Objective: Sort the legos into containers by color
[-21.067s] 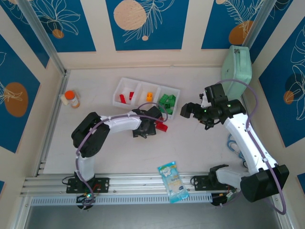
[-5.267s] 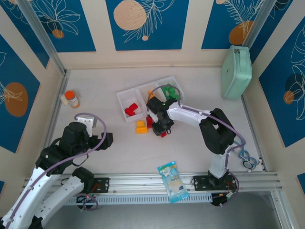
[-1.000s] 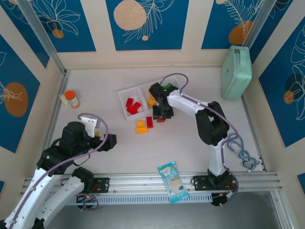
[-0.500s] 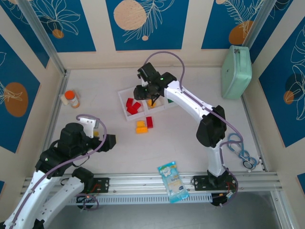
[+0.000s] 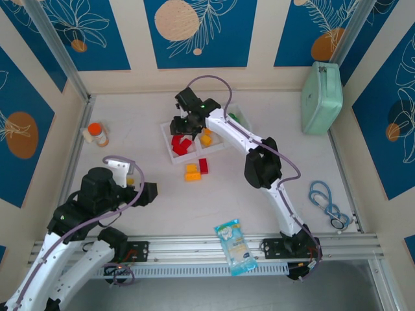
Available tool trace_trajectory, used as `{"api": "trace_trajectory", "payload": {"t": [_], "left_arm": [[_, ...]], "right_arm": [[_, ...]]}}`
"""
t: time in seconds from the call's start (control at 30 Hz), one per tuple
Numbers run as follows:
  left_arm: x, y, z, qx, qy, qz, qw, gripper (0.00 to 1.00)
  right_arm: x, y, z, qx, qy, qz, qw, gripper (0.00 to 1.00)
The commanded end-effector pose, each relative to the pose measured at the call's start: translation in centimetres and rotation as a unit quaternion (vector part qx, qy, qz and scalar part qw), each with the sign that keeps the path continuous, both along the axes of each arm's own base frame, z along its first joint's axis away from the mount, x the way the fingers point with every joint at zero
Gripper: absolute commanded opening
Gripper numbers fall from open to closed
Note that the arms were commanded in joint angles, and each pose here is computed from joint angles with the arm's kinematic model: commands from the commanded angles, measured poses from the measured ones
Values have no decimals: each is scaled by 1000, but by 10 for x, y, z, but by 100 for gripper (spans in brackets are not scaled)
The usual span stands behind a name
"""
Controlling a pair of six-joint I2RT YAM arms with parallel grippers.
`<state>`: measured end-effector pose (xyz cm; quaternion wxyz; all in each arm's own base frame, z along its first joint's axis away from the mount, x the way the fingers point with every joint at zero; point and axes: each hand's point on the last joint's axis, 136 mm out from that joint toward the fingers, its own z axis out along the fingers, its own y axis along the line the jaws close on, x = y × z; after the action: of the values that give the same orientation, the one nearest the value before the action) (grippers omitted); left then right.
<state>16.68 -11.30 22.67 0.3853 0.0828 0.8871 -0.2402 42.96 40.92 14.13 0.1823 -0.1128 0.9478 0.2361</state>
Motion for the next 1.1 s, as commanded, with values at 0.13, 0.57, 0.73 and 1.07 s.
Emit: {"api": "trace_trajectory", "payload": {"t": [0.13, 0.57, 0.73, 1.07], "left_arm": [[2, 4, 2, 3, -15, 5, 1000, 99], [3, 4, 2, 4, -15, 7, 1000, 99], [3, 5, 0, 6, -12, 10, 1000, 99], [4, 0, -2, 5, -5, 0, 1000, 99]], "right_arm": [[-3, 6, 0, 11, 26, 2, 1000, 48], [-35, -20, 47, -1, 28, 4, 1000, 84], [-63, -43, 58, -13, 22, 14, 1000, 83], [-101, -105, 8, -57, 46, -26, 997, 75]]}}
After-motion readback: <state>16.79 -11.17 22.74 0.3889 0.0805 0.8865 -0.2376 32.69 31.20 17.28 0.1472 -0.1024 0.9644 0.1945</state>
